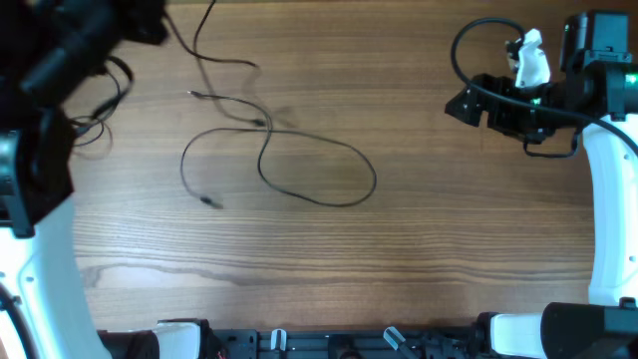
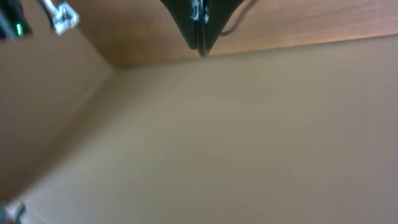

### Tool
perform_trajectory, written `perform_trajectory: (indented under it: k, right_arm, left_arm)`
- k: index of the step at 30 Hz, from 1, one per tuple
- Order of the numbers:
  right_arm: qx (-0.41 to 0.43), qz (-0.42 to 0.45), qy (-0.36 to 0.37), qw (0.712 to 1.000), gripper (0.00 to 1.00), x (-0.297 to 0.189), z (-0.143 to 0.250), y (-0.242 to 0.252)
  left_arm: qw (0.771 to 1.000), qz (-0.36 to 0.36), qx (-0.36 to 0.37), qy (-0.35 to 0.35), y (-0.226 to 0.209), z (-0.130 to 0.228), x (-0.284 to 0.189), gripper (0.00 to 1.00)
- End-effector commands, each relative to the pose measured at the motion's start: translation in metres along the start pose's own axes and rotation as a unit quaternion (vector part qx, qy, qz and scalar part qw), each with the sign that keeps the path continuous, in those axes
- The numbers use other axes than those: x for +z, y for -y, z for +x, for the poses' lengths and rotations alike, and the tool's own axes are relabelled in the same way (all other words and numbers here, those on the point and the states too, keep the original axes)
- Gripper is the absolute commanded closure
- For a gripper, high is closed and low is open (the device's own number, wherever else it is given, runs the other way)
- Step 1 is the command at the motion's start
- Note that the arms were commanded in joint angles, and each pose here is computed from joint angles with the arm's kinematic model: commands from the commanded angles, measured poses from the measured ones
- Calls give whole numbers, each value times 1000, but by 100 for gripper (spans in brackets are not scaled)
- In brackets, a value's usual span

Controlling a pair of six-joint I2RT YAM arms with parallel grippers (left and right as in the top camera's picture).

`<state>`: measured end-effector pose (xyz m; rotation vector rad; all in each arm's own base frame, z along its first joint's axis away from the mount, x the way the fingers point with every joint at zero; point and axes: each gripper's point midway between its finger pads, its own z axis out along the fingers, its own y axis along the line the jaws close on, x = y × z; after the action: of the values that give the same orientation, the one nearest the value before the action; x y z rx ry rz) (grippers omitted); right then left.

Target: Untangle cables

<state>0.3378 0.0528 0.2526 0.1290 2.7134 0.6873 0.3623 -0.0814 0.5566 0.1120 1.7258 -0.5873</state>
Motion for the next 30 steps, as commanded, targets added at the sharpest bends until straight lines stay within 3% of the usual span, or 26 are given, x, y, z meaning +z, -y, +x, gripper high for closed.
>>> perform_trajectory:
  k: [1, 3, 6, 10, 16, 19, 21, 23, 24, 26, 30]
  right_arm:
    - [-18, -9, 3, 1000, 8, 0, -2, -7]
    - [-18, -10, 4, 1000, 8, 0, -3, -7]
    - [-18, -10, 4, 1000, 8, 0, -3, -7]
    - [-19, -8, 4, 1000, 8, 0, -3, -7]
    - [-18, -8, 4, 1000, 8, 0, -3, -7]
    - [-18, -8, 5, 1000, 8, 0, -3, -7]
    - [-17, -8, 3, 1000, 8, 1, -3, -6]
    - [-17, -8, 2, 1000, 8, 2, -3, -6]
    - [-17, -8, 1, 1000, 8, 2, -2, -6]
    - [-16, -7, -1, 1000, 8, 3, -2, -6]
    - [-16, -7, -2, 1000, 8, 3, -1, -6]
  left_arm:
    - [991, 51, -125, 21, -2, -22, -10, 96]
    - [988, 59, -136, 31, -3, -29, -13, 96]
    - [983, -88, -138, 80, -68, -39, -21, 96]
    - [950, -252, -156, 96, -161, -31, -36, 96]
    - [868, -442, -202, 97, -288, -4, -88, 96]
    - [809, -529, -235, 105, -330, 14, -123, 96]
    - [756, -587, -266, 113, -354, 31, -147, 96]
    - [734, -604, -291, 107, -371, 47, -151, 96]
    - [731, -606, -296, 100, -378, 53, -148, 83]
    - [724, -613, -305, 77, -393, 70, -140, 0]
    - [739, -583, -336, 36, -405, 94, -115, 0]
